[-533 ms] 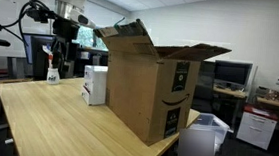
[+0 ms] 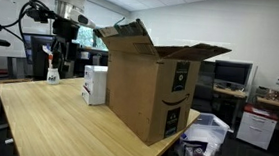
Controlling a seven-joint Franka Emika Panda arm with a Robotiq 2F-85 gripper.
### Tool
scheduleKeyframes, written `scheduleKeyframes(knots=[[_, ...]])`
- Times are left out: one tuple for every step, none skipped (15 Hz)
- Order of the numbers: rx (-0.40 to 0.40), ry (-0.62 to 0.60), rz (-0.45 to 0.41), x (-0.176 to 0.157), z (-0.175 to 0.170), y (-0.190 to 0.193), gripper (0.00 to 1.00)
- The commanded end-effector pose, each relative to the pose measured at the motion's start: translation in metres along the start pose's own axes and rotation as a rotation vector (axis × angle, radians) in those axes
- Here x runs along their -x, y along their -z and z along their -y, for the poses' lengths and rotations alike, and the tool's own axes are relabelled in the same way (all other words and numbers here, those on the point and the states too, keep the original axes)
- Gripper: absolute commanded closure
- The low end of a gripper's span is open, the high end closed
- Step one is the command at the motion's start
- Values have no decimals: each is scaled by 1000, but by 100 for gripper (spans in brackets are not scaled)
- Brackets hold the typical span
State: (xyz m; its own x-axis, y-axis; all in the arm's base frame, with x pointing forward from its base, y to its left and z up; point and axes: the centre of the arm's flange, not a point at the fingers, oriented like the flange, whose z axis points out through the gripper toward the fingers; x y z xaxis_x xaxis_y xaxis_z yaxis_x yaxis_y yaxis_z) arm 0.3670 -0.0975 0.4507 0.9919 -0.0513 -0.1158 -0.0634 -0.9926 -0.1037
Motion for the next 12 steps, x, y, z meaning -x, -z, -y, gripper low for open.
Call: scheduleKeyframes(knots=[[0,0,0,0,0,0,0],[0,0,0,0,0,0,0],[0,0,0,0,0,0,0],[-4,3,1,-1,1,0,0],[-5,20,1,-3,6,-3,0],[-1,29,2,-6,11,-5,0],[3,41,4,-8,16,-7,0],[9,53,9,-11,22,-10,0],[12,62,6,-13,28,-13,0],[16,82,15,-17,36,-17,0],[17,98,13,-20,43,-20,0],[13,110,5,-22,50,-22,0]])
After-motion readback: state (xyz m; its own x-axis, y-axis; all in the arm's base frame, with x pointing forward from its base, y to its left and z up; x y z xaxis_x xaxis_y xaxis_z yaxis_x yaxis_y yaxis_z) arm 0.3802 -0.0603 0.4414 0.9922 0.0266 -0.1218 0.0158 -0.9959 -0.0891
